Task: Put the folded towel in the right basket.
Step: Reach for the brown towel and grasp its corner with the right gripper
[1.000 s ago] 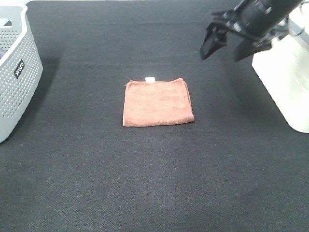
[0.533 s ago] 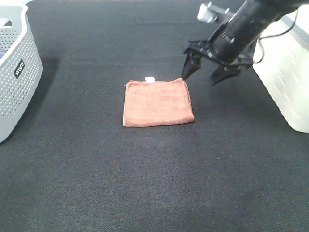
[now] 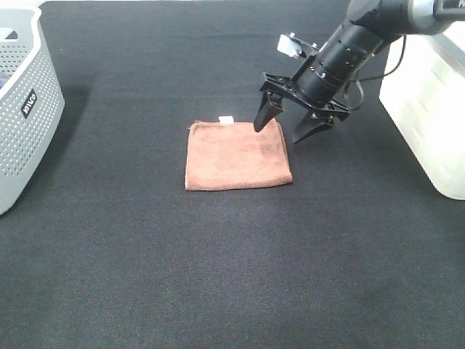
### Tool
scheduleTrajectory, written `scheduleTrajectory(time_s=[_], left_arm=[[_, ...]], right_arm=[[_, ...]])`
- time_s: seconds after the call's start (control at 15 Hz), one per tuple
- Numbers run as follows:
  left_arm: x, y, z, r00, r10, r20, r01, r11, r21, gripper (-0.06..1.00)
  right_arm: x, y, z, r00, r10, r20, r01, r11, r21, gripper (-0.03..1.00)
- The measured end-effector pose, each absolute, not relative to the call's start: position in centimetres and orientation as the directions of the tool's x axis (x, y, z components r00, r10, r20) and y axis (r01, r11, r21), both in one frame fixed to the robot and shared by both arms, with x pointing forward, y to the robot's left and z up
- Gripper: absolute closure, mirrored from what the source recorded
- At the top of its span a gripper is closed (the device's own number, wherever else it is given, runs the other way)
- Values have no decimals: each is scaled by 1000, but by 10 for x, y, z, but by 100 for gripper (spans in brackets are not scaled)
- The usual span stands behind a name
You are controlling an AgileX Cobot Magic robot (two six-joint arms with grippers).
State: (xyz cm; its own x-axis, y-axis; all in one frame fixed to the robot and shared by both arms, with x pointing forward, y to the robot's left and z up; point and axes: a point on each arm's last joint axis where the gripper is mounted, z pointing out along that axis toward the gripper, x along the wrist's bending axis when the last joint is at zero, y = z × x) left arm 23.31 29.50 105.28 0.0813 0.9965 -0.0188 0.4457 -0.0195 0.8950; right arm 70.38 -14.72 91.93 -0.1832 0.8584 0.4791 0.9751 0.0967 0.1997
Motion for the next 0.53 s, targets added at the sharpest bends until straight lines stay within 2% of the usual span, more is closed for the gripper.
scheduleTrajectory(time_s=[0.53], left_arm=[[233, 295, 1053, 81, 997, -19, 446, -19, 895, 7]], right_arm=[[716, -154, 881, -203, 858, 471, 974, 127, 187, 23]])
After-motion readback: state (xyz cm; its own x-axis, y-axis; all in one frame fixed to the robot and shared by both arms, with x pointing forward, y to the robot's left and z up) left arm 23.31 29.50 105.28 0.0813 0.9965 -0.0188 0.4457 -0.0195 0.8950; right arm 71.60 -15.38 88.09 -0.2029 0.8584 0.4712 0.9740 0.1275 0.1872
